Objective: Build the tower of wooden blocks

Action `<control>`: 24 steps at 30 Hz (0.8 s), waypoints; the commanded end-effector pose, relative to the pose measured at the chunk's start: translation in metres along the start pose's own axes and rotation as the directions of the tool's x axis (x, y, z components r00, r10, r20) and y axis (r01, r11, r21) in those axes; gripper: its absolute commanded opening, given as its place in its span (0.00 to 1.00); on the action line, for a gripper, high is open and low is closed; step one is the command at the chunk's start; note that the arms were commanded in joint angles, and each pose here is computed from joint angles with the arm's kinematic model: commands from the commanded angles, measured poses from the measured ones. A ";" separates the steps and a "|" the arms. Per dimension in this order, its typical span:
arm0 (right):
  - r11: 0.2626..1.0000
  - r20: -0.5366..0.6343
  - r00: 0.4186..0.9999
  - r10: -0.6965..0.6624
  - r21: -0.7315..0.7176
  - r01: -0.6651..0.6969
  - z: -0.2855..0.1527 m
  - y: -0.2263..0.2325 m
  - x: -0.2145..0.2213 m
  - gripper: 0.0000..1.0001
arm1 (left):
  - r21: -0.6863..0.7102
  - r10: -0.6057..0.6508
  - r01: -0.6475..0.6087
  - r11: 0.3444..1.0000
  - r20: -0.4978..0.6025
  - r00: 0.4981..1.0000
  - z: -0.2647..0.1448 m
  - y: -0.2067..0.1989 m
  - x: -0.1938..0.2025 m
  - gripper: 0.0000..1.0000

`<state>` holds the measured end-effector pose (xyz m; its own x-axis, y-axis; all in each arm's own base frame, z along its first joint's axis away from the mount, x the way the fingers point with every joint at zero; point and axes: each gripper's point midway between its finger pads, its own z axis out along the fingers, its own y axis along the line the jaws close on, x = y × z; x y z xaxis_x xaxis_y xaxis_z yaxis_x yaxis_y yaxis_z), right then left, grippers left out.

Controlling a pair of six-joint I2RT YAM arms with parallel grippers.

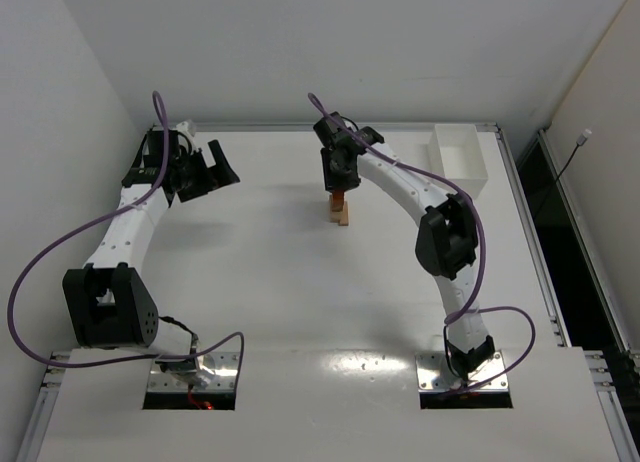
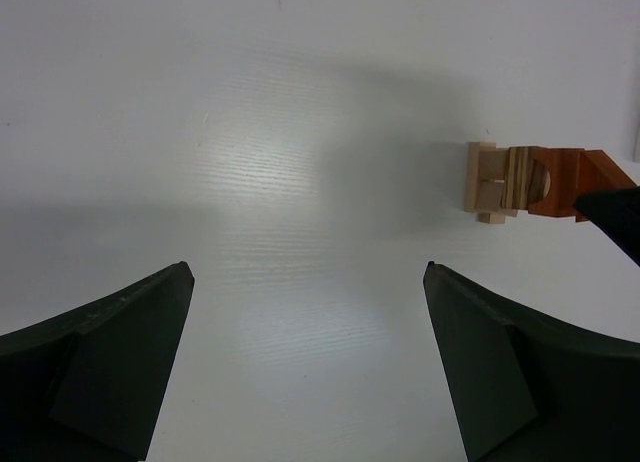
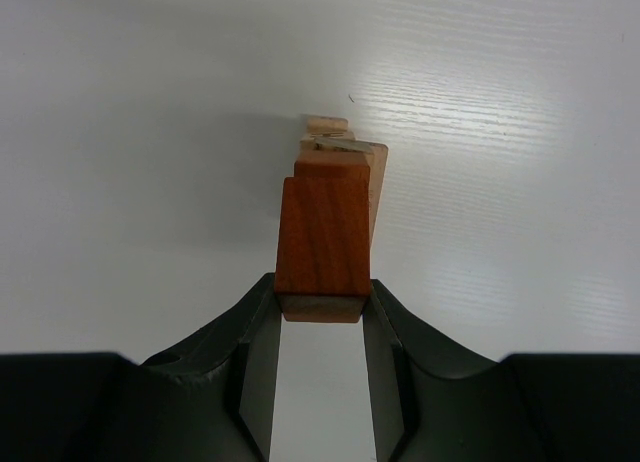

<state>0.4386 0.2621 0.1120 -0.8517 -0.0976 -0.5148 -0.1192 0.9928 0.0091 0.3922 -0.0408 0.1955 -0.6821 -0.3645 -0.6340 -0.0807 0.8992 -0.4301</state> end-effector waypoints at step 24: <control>0.998 0.162 0.987 -0.020 -0.056 0.030 -0.029 0.003 -0.051 0.74 | 0.035 0.043 -0.045 0.998 0.046 0.998 -0.004 -0.012 -0.018 1.00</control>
<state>0.4447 0.2613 0.1096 -0.8466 -0.1095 -0.5209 -0.1304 0.9915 0.0035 0.3918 -0.0429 0.1961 -0.6851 -0.3620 -0.6322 -0.0709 0.8968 -0.4367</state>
